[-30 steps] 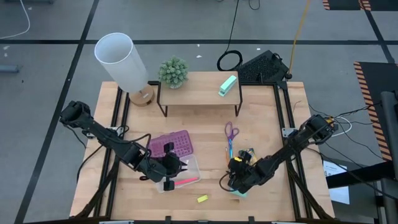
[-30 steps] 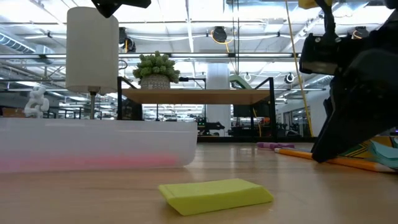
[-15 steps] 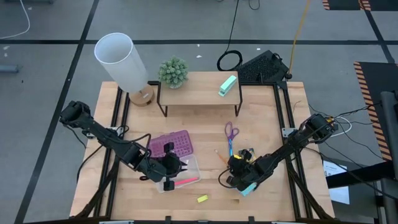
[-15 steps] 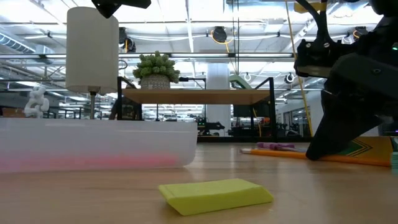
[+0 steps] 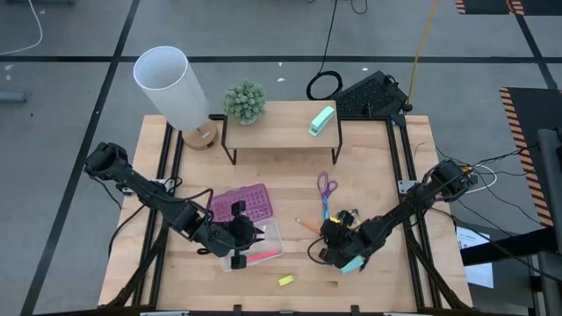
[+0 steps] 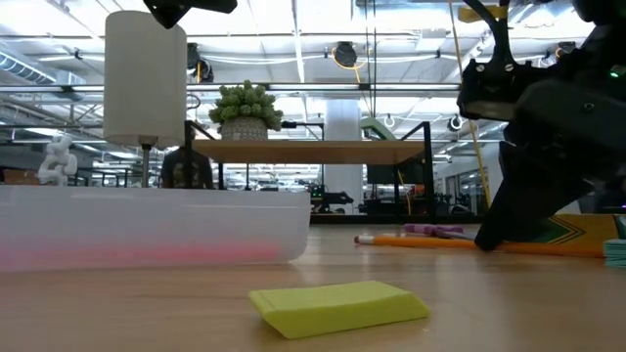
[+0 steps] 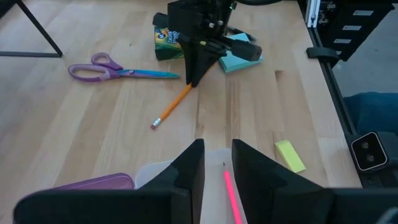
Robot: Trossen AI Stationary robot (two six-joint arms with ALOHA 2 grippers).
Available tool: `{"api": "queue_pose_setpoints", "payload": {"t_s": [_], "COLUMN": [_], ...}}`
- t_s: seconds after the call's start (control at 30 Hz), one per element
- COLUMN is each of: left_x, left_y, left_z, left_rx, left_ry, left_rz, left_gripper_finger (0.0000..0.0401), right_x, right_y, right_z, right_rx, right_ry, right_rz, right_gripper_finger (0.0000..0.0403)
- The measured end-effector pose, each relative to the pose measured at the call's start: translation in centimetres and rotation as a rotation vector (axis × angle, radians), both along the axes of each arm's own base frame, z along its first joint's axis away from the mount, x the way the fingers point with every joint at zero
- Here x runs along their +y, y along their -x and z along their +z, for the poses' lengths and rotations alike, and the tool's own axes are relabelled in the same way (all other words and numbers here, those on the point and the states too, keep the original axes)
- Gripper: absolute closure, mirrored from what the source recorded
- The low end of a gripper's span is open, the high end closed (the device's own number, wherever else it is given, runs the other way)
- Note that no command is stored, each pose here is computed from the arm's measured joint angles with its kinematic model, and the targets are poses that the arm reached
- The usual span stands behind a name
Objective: Pack school essentials
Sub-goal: Put the orange pencil into the transparent box
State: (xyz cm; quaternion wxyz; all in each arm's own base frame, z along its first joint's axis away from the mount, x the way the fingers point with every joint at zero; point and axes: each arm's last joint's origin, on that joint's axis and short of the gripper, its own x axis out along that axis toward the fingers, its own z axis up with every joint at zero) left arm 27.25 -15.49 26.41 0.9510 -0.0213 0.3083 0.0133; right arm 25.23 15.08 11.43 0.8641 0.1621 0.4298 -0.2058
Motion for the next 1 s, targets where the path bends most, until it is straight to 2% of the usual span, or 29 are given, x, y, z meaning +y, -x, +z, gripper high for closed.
{"api": "queue_pose_setpoints", "payload": {"t_s": [0.4,0.83,1.0], "left_x": [0.0,0.0,-0.1], "left_y": [0.0,0.0,-0.2], "left_z": [0.0,0.0,0.2], "left_rx": [0.000,-0.003,-0.027], "left_ry": [0.000,0.005,0.017], "left_rz": [0.001,0.003,0.001], "left_gripper_finger": [0.0316,0.0316,0.0316], "right_x": [-0.4,-0.7,-0.8], "right_y": [-0.4,-1.6,-1.5], "right_z": [0.9,1.2,2.4], "right_rx": [-0.019,-0.017,-0.026], "right_ry": [0.037,-0.048,-0.096], "right_rz": [0.069,0.224,0.279], "right_gripper_finger": [0.0391,0.0391,0.0391]}}
